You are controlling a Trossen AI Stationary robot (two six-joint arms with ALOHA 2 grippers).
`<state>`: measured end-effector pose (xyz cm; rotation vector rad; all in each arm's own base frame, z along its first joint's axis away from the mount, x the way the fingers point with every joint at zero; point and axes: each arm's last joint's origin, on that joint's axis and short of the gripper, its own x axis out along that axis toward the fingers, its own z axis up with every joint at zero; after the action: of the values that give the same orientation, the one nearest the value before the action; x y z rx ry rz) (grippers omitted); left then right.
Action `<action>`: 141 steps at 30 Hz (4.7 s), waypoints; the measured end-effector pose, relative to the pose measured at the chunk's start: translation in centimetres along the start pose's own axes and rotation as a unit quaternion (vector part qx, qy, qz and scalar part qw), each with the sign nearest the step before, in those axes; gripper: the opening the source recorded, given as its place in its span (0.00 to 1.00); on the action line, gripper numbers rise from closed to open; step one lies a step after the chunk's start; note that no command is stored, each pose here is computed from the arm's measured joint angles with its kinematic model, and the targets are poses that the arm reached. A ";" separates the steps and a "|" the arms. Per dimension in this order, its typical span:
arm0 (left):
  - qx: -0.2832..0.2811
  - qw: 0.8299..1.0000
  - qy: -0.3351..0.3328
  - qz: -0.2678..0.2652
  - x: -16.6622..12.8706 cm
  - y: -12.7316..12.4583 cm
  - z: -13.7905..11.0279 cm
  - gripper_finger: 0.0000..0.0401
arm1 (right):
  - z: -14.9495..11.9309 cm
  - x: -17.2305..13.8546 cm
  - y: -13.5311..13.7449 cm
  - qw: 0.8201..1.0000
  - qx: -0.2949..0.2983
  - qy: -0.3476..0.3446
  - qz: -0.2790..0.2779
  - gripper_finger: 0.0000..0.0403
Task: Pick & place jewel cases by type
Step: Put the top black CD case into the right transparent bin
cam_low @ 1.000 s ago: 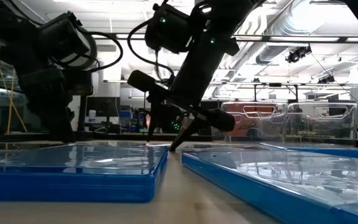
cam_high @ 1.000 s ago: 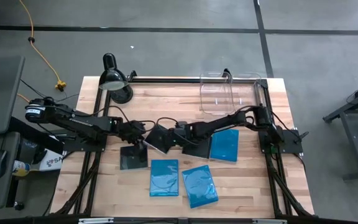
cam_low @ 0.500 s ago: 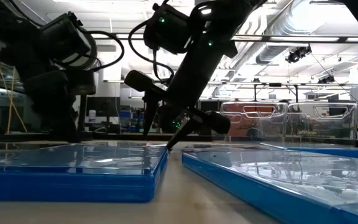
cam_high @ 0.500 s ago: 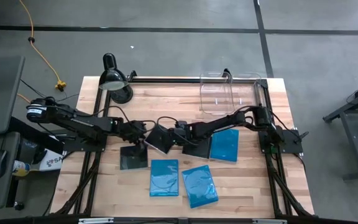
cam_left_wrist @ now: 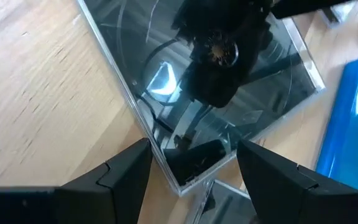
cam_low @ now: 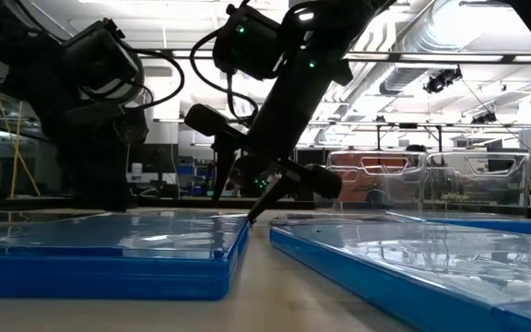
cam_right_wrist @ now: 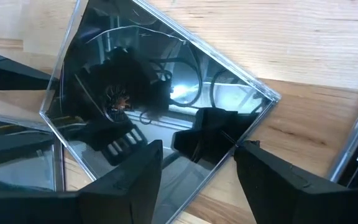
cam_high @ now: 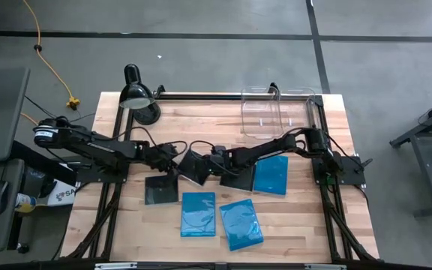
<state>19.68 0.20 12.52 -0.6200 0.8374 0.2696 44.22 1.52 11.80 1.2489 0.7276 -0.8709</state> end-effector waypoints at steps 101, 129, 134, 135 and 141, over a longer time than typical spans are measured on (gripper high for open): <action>-0.098 0.989 0.085 -0.071 2.0 2.4 0.7 0.59 | 2.1 -2.7 1.3 0.986 -0.120 0.097 0.061 0.50; -0.095 0.990 0.072 -0.080 2.0 2.3 1.0 0.59 | 3.3 -6.7 3.5 0.975 -0.167 0.035 0.143 0.49; -0.085 0.993 0.044 -0.075 2.2 2.2 1.4 0.59 | 4.0 -10.2 6.4 0.942 -0.178 -0.011 0.285 0.49; -0.084 0.993 0.038 -0.075 2.2 2.1 1.5 0.59 | 3.9 -10.2 6.7 0.936 -0.178 -0.005 0.302 0.49; -0.084 0.993 0.017 -0.083 2.2 2.0 1.8 0.59 | 4.3 -9.1 5.8 0.952 -0.176 -0.020 0.250 0.49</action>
<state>21.29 2.85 11.00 -0.8491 0.7955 0.1808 44.75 -0.78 23.21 1.0217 0.4725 -0.3277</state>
